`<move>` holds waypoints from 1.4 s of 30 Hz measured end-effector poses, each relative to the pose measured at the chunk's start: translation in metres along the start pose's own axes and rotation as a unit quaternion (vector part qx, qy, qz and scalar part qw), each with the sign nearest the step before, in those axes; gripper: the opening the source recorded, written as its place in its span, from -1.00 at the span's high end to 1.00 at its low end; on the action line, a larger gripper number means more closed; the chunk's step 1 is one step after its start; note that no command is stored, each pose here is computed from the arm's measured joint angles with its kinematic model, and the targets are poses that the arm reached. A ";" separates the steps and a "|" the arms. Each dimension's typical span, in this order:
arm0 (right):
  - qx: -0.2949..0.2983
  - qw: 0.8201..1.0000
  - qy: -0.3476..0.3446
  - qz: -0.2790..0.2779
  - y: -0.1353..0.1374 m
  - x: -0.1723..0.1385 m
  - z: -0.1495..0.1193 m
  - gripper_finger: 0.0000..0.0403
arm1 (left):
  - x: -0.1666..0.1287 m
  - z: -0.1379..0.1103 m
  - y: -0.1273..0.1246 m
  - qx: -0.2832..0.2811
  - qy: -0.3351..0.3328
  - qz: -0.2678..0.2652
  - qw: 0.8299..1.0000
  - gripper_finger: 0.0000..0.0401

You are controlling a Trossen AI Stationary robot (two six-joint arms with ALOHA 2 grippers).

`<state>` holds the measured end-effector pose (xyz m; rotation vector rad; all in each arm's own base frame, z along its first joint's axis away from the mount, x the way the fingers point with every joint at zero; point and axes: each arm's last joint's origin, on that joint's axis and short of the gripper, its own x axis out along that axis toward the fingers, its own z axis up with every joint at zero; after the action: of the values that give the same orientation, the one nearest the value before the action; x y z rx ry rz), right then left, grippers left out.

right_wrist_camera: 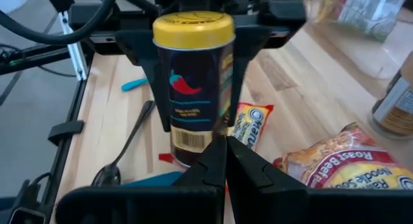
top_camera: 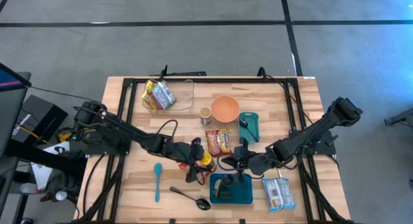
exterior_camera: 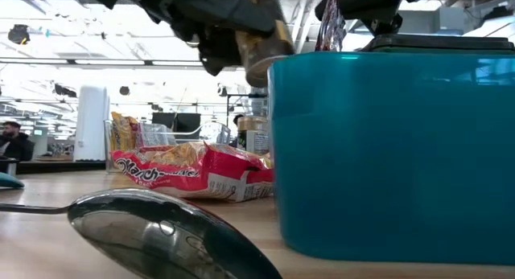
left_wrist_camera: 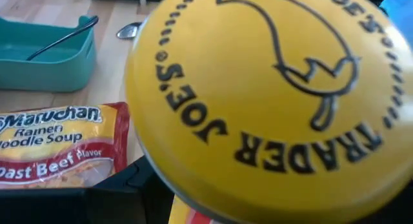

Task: Pick & Place Food Item
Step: Put the yellow seasoning bottle into the blue bin

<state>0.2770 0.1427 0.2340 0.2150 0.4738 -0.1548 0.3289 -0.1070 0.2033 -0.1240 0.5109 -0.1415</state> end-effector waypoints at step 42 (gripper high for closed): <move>0.003 0.998 -0.047 0.032 0.000 0.004 0.015 -0.37 | 0.006 0.004 -0.002 0.003 0.024 0.005 1.000 -0.08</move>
<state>0.2868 0.1384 0.2450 0.2280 0.3733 -0.1032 0.3359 -0.1098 0.2041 -0.1117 0.5589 -0.1359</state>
